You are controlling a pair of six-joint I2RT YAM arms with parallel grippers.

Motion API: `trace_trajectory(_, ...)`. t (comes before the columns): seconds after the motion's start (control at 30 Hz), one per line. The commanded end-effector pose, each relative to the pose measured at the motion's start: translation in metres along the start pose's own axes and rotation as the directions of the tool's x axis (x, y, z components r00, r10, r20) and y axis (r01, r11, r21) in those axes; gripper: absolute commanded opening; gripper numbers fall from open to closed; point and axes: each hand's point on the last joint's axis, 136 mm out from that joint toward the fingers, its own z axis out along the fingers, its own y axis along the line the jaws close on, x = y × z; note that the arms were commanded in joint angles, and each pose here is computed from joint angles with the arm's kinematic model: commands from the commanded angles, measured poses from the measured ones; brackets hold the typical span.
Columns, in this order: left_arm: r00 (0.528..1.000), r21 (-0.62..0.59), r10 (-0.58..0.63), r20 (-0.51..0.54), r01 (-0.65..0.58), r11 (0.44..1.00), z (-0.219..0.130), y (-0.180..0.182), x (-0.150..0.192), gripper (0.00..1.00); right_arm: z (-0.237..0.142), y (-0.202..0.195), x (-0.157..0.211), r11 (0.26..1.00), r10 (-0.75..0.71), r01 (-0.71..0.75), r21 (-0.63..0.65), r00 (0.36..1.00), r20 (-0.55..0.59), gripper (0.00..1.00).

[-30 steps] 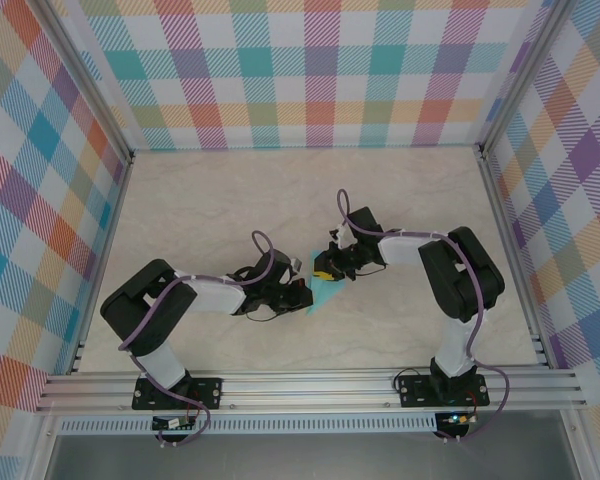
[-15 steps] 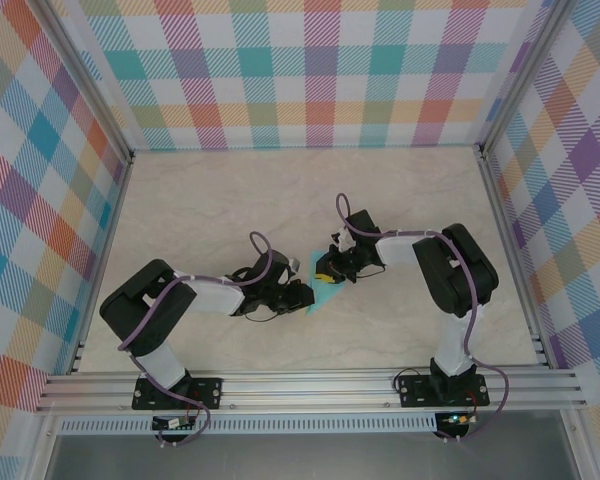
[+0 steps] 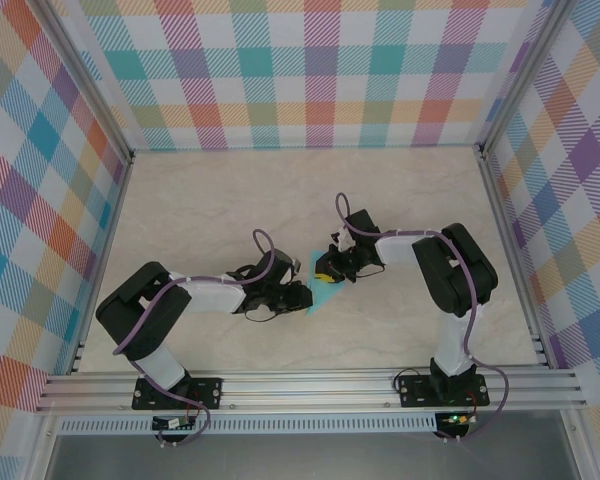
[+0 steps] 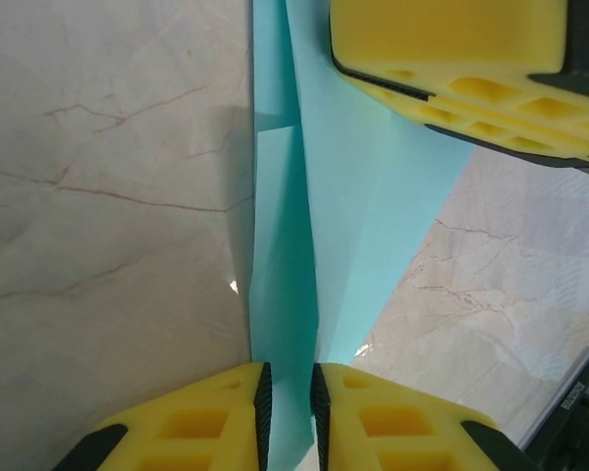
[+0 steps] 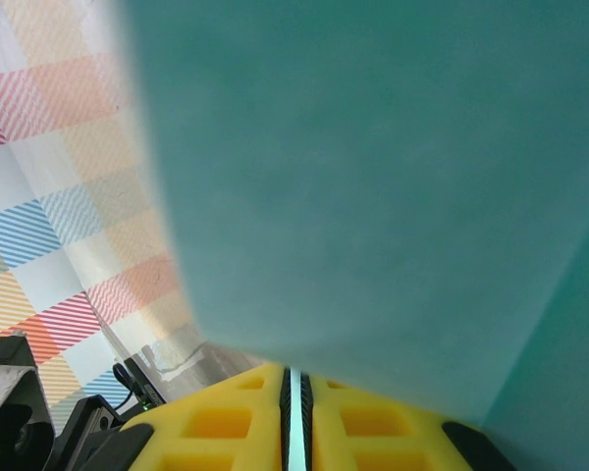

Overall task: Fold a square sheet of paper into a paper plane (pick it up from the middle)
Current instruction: Fourth fold the wing at the center of the table.

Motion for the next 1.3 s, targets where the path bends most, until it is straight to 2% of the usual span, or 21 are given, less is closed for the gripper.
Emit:
trace_trajectory(0.0, 1.000, -0.078, 0.019, -0.021, -0.021, 0.997, 0.000, 0.010, 0.006, 0.17, 0.006, -0.006, -0.001, 1.000, 0.011, -0.011, 0.019, 1.000, -0.010, 0.14)
trace_trajectory(0.4, 0.999, -0.128, -0.007, -0.049, 0.001, 0.992, 0.007, 0.025, 0.016, 0.09, 0.010, -0.012, 0.000, 0.999, 0.020, -0.020, 0.034, 1.000, -0.020, 0.14)
trace_trajectory(0.53, 1.000, -0.134, -0.008, -0.022, 0.005, 0.991, 0.001, 0.025, 0.014, 0.08, 0.010, -0.013, 0.000, 0.999, 0.021, -0.021, 0.037, 1.000, -0.023, 0.14)
trace_trajectory(0.87, 0.992, -0.076, 0.009, 0.125, 0.001, 0.997, -0.035, -0.001, -0.008, 0.23, 0.010, -0.016, 0.001, 0.999, 0.022, -0.021, 0.048, 0.999, -0.024, 0.14)
trace_trajectory(1.07, 0.995, -0.024, 0.011, 0.097, -0.008, 1.000, -0.025, -0.017, -0.011, 0.37, 0.012, -0.019, 0.002, 0.998, 0.028, -0.027, 0.055, 0.999, -0.028, 0.14)
trace_trajectory(1.27, 0.998, -0.025, 0.031, 0.052, -0.029, 0.999, -0.009, -0.023, -0.009, 0.39, 0.012, -0.020, 0.002, 0.998, 0.027, -0.025, 0.056, 0.999, -0.030, 0.14)
